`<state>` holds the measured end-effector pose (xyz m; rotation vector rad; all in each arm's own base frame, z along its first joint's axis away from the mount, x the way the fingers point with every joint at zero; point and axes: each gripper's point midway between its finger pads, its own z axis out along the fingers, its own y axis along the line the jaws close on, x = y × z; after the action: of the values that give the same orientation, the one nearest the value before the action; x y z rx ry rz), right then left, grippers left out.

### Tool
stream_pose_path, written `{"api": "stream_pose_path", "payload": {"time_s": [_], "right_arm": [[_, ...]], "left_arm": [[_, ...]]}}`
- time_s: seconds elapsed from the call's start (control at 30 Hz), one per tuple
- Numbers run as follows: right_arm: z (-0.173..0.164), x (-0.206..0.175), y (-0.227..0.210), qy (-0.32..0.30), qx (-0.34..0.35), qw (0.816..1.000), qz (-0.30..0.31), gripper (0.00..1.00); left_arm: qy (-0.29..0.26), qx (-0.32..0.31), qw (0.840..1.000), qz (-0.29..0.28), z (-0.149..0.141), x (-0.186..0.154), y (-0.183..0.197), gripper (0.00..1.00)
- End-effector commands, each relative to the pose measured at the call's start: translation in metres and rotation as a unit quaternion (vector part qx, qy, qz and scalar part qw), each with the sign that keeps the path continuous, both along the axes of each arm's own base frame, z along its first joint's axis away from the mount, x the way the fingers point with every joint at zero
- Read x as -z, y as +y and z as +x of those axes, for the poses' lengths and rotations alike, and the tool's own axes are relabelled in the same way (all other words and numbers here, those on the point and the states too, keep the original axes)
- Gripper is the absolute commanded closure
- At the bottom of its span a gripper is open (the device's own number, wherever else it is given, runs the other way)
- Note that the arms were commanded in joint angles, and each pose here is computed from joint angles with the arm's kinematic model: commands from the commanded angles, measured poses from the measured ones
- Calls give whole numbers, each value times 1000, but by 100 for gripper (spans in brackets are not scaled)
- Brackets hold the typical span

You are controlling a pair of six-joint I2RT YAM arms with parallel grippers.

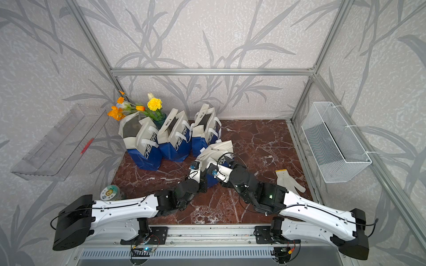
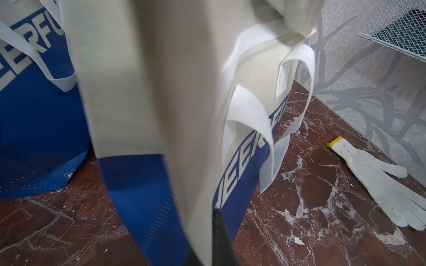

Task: Open the takeout bag
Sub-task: Open the takeout bag at the center of the board.

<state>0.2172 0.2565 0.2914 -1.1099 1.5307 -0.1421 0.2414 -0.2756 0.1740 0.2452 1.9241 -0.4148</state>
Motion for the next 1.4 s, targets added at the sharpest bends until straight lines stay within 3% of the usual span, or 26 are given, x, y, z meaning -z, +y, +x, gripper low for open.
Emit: {"api": "stream_pose_path", "payload": {"time_s": [0.0, 0.6, 0.77, 0.87, 1.13, 1.37], "right_arm": [[10, -7, 10, -23, 16, 999, 23, 42], [79, 10, 10, 5, 68, 997, 38, 55], [95, 11, 15, -2, 74, 996, 55, 74], [108, 10, 14, -12, 91, 994, 54, 100], [125, -37, -13, -94, 169, 981, -7, 100], [130, -63, -13, -128, 169, 975, -62, 100]], "left_arm": [[-10, 4, 1000, 0, 1, -10, -5, 100], [-15, 2, 1000, 0, 0, -13, -2, 100], [-17, 4, 1000, 0, 0, -10, -2, 100], [-19, 7, 1000, 1, 0, -8, -3, 100], [10, -18, 1000, 2, 0, 15, 10, 100], [42, -23, 999, 7, -3, 31, 11, 100]]}}
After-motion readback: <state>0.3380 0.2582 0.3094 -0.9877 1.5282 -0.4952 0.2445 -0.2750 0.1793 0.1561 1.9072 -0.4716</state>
